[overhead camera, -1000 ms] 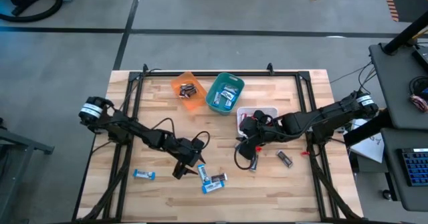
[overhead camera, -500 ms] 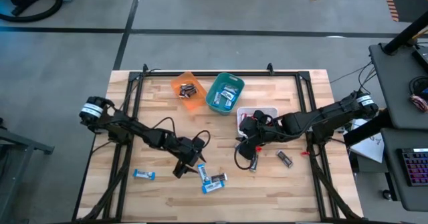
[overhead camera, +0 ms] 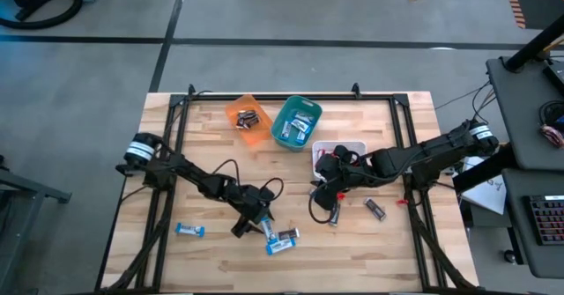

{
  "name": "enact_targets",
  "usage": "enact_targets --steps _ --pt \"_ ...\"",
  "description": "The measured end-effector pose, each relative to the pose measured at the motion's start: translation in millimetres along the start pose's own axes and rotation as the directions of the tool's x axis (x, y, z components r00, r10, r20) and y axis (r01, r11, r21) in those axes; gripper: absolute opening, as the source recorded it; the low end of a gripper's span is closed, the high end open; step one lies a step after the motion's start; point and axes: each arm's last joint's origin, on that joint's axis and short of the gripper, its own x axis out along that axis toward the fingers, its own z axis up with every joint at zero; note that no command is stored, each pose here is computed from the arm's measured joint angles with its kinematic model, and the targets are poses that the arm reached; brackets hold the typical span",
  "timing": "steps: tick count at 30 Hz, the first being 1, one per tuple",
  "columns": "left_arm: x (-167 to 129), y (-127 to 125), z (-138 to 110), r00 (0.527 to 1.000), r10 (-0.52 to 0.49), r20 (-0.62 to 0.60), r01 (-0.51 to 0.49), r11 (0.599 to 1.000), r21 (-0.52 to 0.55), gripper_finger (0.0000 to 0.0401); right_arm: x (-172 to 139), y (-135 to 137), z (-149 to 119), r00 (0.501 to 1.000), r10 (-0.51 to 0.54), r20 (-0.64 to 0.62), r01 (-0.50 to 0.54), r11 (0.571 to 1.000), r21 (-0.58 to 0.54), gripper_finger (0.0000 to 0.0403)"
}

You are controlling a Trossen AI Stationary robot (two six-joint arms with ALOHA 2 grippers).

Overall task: Sort candy
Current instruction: Put the top right white chocolate bar into the green bin

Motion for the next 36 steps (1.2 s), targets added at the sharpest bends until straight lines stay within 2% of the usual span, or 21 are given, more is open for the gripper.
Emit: enact_targets --steps 6,18,36 --pt "4.5 1.1 -2.8 1.0 -0.015 0.0 0.015 1.0 -0.005 0.0214 0.2 -0.1 -0.3 1.0 0.0 -0.001 0.0 1.0 0.0 0.0183" --pt "3.7 0.6 -5.0 0.999 -0.034 -0.002 0.034 0.999 -0.006 0.0089 1.2 -0.5 -1.8 1.0 -0.003 -0.006 0.003 1.0 -0.003 0.0183" --pt "-7.8 -0.6 0.1 1.0 -0.012 0.001 0.012 1.0 0.023 0.0085 -0.3 3.7 -4.5 1.0 0.009 -0.007 -0.009 1.0 -0.014 0.0183"
